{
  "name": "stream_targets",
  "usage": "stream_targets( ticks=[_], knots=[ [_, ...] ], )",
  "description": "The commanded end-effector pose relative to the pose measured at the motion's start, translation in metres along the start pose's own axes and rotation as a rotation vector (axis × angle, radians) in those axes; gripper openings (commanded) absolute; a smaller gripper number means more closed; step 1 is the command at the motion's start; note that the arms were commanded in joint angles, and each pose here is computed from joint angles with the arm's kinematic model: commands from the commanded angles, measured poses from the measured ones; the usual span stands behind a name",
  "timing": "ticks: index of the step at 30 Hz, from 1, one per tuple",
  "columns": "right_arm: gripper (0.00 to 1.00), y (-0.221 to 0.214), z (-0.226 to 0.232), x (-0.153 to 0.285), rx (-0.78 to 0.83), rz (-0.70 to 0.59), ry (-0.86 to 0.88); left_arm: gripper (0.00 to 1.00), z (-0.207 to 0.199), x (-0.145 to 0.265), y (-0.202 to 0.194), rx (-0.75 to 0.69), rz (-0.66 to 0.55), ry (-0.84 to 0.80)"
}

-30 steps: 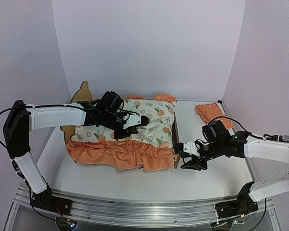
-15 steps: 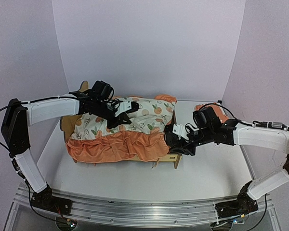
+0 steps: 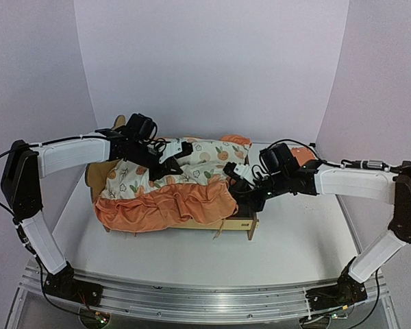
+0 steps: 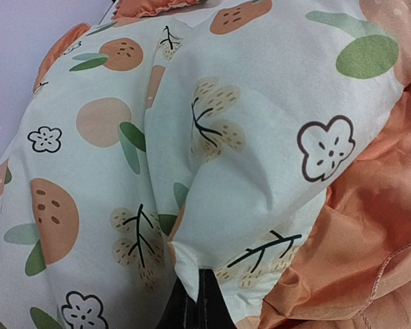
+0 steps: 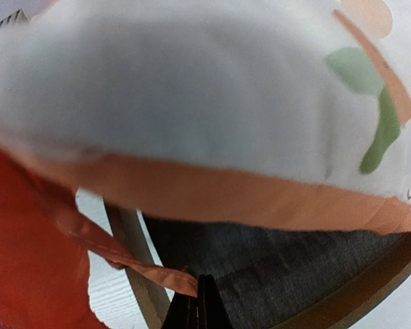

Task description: Set up the pet bed

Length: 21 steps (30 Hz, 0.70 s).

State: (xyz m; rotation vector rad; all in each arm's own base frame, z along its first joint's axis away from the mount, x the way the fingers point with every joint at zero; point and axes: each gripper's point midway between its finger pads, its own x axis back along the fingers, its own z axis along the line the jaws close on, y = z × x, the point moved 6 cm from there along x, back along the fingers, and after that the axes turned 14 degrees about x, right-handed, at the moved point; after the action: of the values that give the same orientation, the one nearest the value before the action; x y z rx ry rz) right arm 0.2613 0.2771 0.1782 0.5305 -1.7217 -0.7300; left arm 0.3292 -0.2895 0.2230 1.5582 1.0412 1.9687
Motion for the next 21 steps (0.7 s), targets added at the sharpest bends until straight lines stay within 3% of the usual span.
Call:
stream_targets(
  ticks=[1, 14, 21],
  knots=[
    [0.0, 0.041, -0.015, 0.0, -0.163, -0.106, -0.003, 0.0, 0.022, 0.017, 0.002, 0.028, -0.008, 0.058],
    [0.0, 0.069, -0.011, 0.01, -0.441, -0.152, 0.074, 0.0, 0.032, 0.027, -0.006, 0.038, -0.004, 0.081],
    [0.0, 0.055, -0.012, -0.006, -0.571, -0.095, 0.064, 0.0, 0.032, 0.027, -0.006, 0.044, -0.011, 0.076]
  ],
)
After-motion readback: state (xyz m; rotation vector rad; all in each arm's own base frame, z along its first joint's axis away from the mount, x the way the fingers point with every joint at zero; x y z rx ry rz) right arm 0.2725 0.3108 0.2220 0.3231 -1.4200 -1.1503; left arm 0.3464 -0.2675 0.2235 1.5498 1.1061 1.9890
